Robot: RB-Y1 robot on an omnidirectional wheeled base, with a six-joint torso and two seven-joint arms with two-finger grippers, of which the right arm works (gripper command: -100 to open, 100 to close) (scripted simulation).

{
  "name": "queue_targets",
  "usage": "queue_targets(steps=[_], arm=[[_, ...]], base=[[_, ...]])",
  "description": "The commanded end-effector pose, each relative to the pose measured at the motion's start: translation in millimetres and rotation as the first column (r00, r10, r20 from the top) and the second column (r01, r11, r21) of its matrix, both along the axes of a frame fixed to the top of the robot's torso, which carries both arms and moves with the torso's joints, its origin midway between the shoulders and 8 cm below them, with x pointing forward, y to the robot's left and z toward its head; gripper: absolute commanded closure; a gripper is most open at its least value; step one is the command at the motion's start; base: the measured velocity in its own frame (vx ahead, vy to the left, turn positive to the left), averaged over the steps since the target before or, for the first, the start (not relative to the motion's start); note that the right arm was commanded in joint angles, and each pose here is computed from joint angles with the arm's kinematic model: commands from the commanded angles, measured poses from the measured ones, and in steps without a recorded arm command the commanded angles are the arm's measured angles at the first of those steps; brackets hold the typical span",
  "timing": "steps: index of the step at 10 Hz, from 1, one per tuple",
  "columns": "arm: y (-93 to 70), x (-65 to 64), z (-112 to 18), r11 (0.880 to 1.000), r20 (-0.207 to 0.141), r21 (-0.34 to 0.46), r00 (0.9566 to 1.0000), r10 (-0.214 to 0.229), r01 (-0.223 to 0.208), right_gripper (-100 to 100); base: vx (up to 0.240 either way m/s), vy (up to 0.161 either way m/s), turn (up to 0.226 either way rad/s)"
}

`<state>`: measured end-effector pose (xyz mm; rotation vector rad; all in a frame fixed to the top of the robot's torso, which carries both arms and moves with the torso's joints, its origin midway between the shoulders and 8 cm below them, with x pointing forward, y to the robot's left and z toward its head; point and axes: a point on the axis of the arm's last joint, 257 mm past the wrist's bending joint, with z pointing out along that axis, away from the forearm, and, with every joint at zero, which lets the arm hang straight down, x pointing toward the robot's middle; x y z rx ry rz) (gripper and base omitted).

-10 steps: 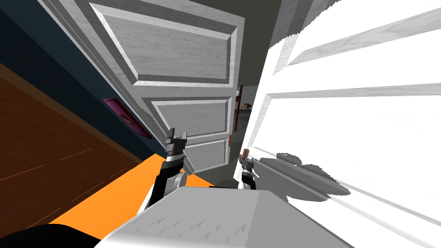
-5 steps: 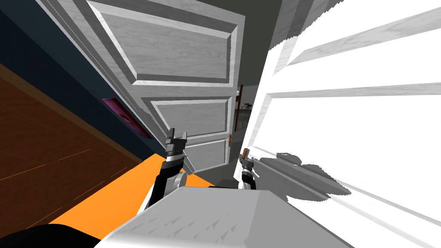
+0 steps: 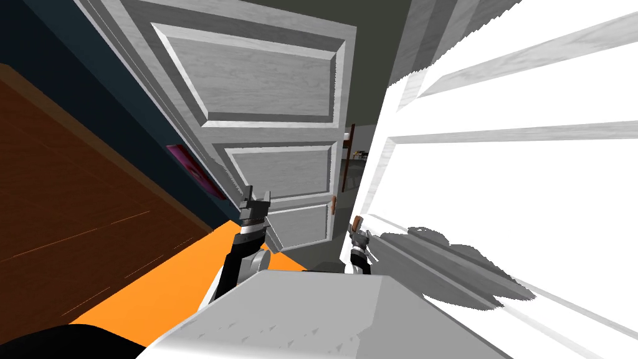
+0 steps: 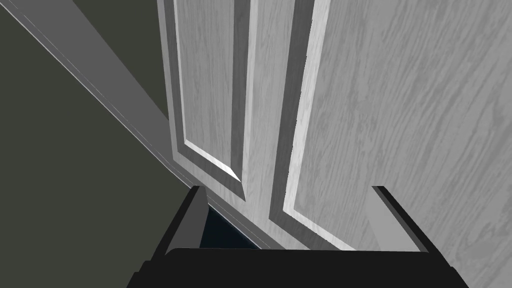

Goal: Push the door open

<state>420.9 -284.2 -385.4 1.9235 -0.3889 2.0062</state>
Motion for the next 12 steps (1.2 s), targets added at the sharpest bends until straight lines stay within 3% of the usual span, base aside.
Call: queue_targets(steps=[1,2,3,5,6,8,9,10,11,12], arm=[[-27.0,-0.6,4.7,0.998,0.016,-0.014,0.9984,-0.054,0.054,100],[-37.5,-2.9,5.3,0.996,0.019,-0.015,0.9965,-0.082,0.082,100],[-37.5,-2.9,5.3,0.996,0.019,-0.015,0.9965,-0.082,0.082,100],[-62.3,-9.4,6.8,0.988,0.025,-0.019,0.9883,-0.150,0.151,100],[-62.3,-9.4,6.8,0.988,0.025,-0.019,0.9883,-0.150,0.151,100],[-89.1,-18.3,8.6,0.973,0.031,-0.021,0.9734,-0.227,0.228,100],[-89.1,-18.2,8.8,0.974,0.032,-0.020,0.9734,-0.227,0.228,100],[-102.6,-23.6,9.5,0.963,0.035,-0.021,0.9631,-0.267,0.268,100],[-102.6,-23.6,9.5,0.963,0.035,-0.021,0.9631,-0.267,0.268,100],[-116.6,-29.8,10.4,0.950,0.038,-0.021,0.9501,-0.310,0.310,100]], base=[[0.041,-0.036,0.106],[0.060,-0.053,0.151],[0.050,-0.059,0.058],[0.069,-0.053,0.138],[0.051,-0.053,0.080],[0.052,-0.057,0.170],[0.055,-0.068,0.042],[0.047,-0.070,0.144],[0.038,-0.041,0.108],[0.055,-0.036,0.117]])
